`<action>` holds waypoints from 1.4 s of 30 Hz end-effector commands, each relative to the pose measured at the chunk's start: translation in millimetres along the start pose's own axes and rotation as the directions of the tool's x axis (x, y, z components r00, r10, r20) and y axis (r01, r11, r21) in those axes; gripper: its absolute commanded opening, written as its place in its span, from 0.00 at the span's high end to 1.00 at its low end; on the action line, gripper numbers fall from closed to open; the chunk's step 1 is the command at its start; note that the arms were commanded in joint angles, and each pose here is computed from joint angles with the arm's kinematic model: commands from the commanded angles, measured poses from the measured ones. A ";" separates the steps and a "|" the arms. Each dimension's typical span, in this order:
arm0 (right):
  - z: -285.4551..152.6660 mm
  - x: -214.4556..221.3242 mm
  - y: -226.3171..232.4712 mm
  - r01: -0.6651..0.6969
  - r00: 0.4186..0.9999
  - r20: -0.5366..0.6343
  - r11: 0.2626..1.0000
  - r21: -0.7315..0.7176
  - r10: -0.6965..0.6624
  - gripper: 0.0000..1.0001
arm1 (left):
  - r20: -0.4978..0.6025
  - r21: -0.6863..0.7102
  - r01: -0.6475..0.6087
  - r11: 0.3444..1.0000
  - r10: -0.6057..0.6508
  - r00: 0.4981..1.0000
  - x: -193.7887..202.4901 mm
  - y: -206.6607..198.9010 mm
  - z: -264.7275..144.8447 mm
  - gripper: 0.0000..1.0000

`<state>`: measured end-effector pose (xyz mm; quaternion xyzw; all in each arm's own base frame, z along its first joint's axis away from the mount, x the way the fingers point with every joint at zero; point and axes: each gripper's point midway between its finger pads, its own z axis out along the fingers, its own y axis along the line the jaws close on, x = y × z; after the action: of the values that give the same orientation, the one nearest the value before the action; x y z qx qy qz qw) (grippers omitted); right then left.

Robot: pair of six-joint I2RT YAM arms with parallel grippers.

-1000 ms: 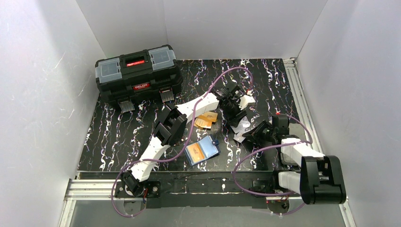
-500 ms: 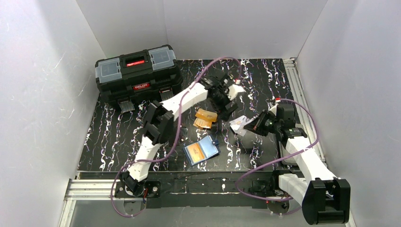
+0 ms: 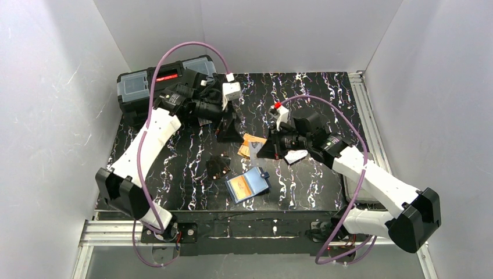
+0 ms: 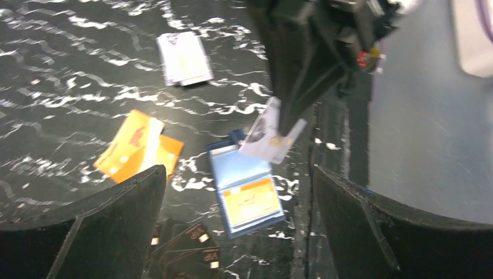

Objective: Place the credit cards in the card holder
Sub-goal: Pick up the credit card from the center of the board, then insert the credit card into the card holder.

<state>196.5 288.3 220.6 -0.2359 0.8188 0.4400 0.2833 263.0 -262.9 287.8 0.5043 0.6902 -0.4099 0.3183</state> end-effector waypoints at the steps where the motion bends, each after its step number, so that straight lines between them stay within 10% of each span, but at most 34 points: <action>1: -6.2 -14.8 42.7 0.207 0.978 0.000 0.973 -0.101 -0.208 0.99 | 0.017 0.193 0.040 0.980 -0.044 0.999 16.6 -51.7 -5.3 0.02; 13: -21.0 -22.4 103.1 0.308 0.946 -0.033 0.923 -0.231 -0.324 0.99 | 0.083 0.321 0.061 0.945 -0.092 0.992 1.0 -94.7 -22.9 0.02; 29: -22.1 -35.1 114.9 0.360 0.926 -0.029 0.906 -0.223 -0.376 0.99 | 0.033 0.339 0.118 0.934 -0.137 0.990 4.4 -104.5 -24.8 0.39; 40: -16.9 -36.9 117.7 0.360 0.921 -0.061 0.902 -0.239 -0.384 0.99 | 0.062 0.317 0.091 0.944 -0.116 0.991 -0.8 -108.7 -29.6 0.98; 42: -16.4 -39.7 116.4 0.365 0.922 -0.047 0.904 -0.224 -0.384 0.82 | 0.062 0.315 0.091 0.945 -0.116 0.991 -1.1 -110.2 -30.6 1.00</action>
<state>148.0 337.1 301.2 -0.4272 0.7390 0.4451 0.2706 171.2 -255.9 309.3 0.4853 0.6502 -0.5416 0.2200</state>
